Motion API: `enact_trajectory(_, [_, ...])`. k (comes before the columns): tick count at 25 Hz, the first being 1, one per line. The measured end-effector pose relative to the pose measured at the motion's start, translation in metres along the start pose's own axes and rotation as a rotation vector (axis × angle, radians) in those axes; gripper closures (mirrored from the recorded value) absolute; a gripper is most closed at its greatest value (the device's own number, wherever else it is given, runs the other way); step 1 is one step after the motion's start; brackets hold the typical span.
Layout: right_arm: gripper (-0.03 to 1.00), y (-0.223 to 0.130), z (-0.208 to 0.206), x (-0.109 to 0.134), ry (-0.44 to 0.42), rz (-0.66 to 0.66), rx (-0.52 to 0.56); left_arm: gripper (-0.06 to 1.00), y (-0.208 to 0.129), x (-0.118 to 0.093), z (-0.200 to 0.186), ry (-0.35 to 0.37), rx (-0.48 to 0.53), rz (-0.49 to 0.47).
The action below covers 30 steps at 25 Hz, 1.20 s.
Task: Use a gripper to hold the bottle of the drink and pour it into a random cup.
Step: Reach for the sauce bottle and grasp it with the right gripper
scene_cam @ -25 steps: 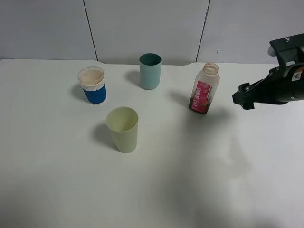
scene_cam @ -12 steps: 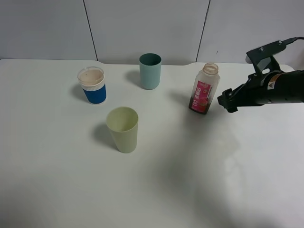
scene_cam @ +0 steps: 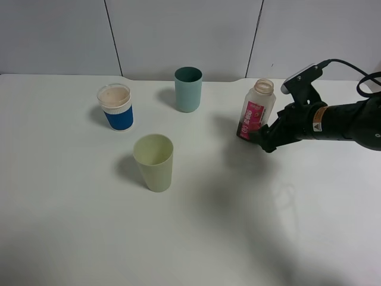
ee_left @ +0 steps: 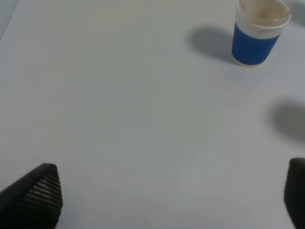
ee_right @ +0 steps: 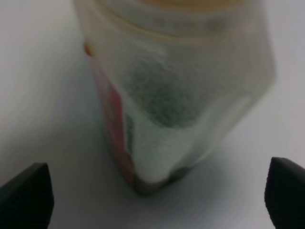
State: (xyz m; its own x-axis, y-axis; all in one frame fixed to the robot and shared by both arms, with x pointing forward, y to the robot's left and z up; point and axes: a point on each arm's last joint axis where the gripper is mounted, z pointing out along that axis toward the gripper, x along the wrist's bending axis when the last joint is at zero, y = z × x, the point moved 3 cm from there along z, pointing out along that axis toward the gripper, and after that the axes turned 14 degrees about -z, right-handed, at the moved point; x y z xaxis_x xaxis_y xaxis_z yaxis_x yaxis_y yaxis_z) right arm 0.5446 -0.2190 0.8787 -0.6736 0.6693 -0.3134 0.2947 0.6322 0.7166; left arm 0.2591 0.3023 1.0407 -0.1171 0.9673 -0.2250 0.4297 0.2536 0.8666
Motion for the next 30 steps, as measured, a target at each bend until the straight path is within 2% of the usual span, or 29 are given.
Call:
enact_trajectory(8, [0.10, -0.004, 0.010, 0.006, 0.029, -0.056, -0.046, 0.02, 0.000, 0.000, 0.000, 0.000, 0.000, 0.000])
enact_trajectory(14, [0.10, -0.002, 0.004, -0.011, -0.019, -0.057, -0.130, 0.02, 0.000, 0.000, 0.000, 0.000, 0.000, 0.000])
enact_trajectory(19, [0.10, -0.001, -0.001, -0.018, -0.017, -0.092, -0.196, 0.02, 0.000, 0.000, 0.000, 0.000, 0.000, 0.000])
enact_trajectory(23, [0.10, -0.005, -0.001, -0.019, -0.002, -0.103, -0.231, 0.02, 0.000, 0.000, 0.000, 0.000, 0.000, 0.000])
enact_trajectory(27, [0.10, -0.015, 0.009, -0.012, 0.039, -0.084, -0.234, 0.02, 0.000, 0.000, 0.000, 0.000, 0.000, 0.000])
enact_trajectory(30, [0.10, -0.018, 0.015, -0.007, 0.061, -0.064, -0.276, 0.02, 0.000, 0.000, 0.000, 0.000, 0.000, 0.000])
